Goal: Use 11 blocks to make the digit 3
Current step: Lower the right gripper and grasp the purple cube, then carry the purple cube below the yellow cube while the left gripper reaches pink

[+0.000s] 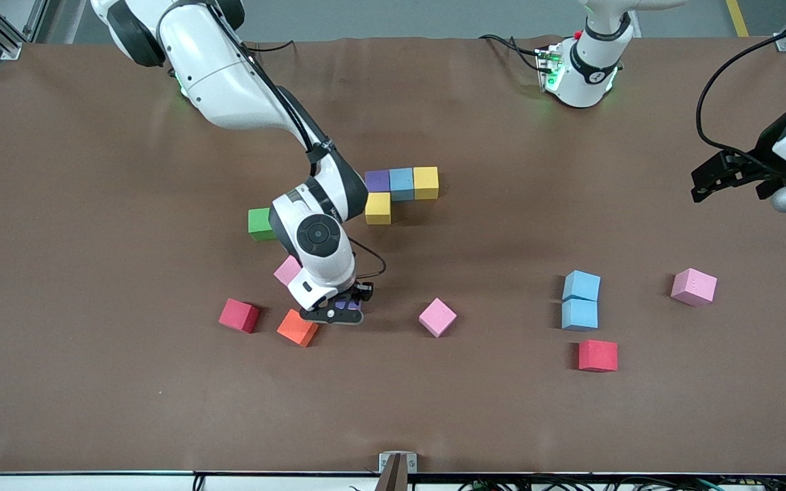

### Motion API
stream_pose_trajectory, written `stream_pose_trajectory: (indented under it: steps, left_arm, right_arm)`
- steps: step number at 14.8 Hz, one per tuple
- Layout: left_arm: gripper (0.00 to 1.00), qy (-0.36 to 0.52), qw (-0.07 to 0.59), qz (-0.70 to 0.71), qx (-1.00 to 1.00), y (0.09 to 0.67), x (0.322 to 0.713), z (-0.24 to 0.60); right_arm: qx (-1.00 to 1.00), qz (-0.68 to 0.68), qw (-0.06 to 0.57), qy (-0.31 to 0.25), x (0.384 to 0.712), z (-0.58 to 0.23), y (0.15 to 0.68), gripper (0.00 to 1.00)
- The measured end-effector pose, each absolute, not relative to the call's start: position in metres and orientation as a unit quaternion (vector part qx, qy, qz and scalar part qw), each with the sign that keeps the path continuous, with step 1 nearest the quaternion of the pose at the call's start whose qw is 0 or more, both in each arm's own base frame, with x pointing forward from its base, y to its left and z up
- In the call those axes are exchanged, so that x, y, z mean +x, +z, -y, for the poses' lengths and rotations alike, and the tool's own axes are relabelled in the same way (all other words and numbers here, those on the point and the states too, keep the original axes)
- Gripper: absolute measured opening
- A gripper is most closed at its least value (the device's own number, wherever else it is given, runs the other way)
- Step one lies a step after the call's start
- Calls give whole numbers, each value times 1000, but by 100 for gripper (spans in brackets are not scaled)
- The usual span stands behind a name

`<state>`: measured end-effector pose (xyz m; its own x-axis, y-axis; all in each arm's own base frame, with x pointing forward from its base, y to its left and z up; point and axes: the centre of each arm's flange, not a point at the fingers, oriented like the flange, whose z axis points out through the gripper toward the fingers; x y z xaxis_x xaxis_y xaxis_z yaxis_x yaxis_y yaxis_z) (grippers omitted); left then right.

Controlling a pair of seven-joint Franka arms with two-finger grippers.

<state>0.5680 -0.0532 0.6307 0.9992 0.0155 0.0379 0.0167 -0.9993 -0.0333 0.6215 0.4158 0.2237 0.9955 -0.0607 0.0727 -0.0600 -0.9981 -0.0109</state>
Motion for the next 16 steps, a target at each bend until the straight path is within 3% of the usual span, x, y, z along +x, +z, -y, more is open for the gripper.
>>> stream_pose_trajectory:
  steps: [6,16]
  left_arm:
    - [100,-19,17,8,-1000,631,568,53]
    - [100,-24,16,9,-1000,636,567,53]
  right_arm:
    - [-1000,-3,17,-24,601,-442,225,49]
    - [-999,15,25,-14,531,-447,225,49]
